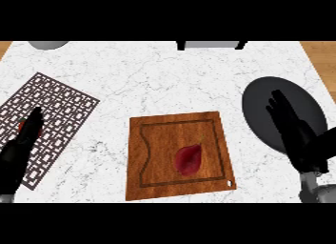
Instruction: Pick the pear from the cutting board and place it in the pan
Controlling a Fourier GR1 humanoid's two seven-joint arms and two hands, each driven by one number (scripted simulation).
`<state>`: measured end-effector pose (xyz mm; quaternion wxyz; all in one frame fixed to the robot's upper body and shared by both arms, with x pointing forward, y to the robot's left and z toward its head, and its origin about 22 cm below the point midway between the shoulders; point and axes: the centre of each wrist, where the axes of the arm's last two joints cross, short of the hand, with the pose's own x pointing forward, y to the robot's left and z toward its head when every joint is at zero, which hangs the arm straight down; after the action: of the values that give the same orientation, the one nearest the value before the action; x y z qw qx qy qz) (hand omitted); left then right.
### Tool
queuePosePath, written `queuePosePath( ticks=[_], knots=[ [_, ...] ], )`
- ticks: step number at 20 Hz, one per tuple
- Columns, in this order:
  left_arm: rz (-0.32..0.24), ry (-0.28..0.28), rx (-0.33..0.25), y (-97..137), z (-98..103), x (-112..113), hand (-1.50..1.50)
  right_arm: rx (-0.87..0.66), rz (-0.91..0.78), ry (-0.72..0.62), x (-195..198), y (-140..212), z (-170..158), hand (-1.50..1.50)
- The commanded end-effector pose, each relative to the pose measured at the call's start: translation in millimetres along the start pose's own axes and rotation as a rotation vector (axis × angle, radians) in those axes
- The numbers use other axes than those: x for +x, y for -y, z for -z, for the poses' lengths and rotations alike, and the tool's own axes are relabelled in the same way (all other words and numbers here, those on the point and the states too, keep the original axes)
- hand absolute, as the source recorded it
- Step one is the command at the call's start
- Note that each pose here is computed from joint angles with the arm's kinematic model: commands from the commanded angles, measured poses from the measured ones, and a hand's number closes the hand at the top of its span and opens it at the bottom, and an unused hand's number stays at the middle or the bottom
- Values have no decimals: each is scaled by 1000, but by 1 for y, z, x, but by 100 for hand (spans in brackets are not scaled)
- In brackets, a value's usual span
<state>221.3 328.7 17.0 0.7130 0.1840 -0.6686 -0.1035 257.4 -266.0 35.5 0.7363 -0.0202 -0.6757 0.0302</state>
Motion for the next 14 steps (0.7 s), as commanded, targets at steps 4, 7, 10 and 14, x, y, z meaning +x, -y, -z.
queuePosePath(
  ticks=[4,7,10,14],
  knots=[
    [-226,160,-102,57,7,21,0,-70,48,330,38,-29,-5,150],
    [-321,174,-130,79,3,32,0,-305,-373,151,0,23,-17,150],
    [-365,183,-149,101,-1,31,0,-440,-94,236,-13,-41,-67,-150],
    [-363,198,-172,106,2,40,0,-355,-229,243,-24,-63,-128,-150]
  ],
)
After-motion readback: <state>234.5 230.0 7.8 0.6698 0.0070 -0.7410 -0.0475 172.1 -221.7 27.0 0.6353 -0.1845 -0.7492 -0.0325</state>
